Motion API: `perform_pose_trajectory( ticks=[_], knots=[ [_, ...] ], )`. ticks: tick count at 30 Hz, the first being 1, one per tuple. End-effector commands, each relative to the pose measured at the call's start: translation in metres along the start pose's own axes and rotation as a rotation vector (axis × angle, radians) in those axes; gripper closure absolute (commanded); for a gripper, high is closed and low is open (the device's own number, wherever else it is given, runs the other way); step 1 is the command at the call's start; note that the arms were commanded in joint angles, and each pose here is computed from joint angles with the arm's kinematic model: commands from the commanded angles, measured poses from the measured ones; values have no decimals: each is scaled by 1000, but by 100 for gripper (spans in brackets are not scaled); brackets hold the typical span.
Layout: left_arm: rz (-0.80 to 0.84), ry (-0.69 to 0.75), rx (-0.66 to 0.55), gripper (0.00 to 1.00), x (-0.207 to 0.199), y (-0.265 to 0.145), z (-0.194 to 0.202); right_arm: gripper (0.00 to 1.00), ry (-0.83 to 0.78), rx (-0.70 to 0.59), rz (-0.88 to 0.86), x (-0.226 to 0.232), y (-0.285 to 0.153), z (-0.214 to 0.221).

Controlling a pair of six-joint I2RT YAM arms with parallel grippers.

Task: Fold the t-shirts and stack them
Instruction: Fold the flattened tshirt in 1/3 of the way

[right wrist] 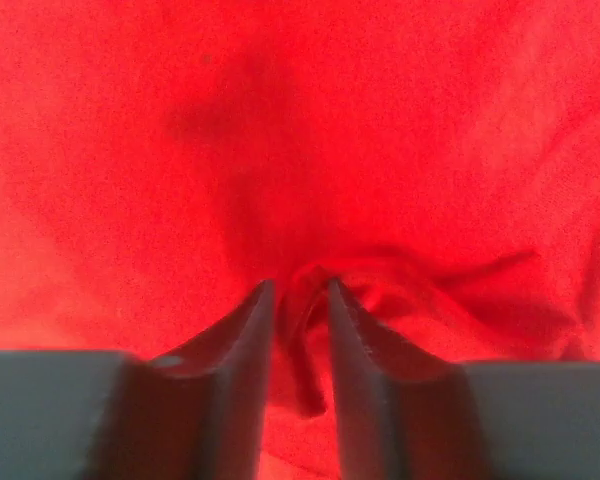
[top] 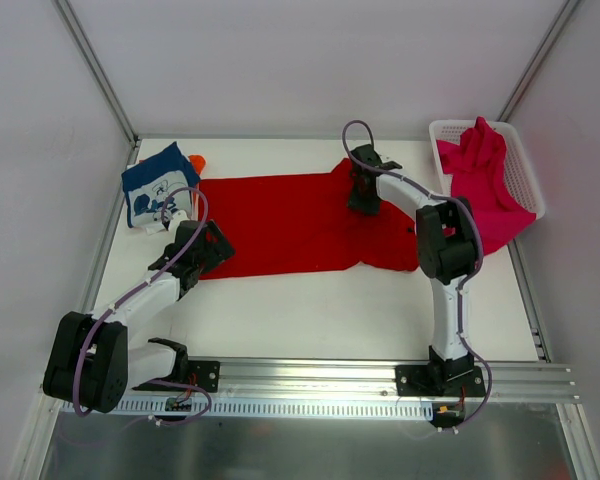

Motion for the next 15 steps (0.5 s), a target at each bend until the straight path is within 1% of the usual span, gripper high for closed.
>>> perform_pose_trajectory(
  ticks=[1,2,3,4,5,11,15],
  knots=[
    [18,2,-6,1,-3,1,-3,56,-3,-7,-14,4,1,-16],
    [17,3,-4,1,-2,1,-2,39,-6,-2,-7,3,6,-16],
    [17,5,-7,1,-2,1,-3,26,-7,-5,-4,3,5,-18],
    [14,4,-7,1,-2,1,-3,7,-7,-5,3,1,7,-20],
    [13,5,-7,1,-2,1,-3,1,-10,-4,11,-1,8,-20],
    [7,9,-3,1,-2,3,-3,0,-24,-32,29,-7,5,-29],
    [13,13,-2,1,-3,3,-4,0,-50,-104,-27,8,-15,-55]
  ],
)
Point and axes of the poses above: each gripper's point midway between its finger pads, its own y axis out along the fingers, its own x axis along the line the jaws close on, z = x × y, the point moved 2 cm from there along -y, back along the fingers, and after that the axes turned 5 degrees about y, right-handed, at the moved point
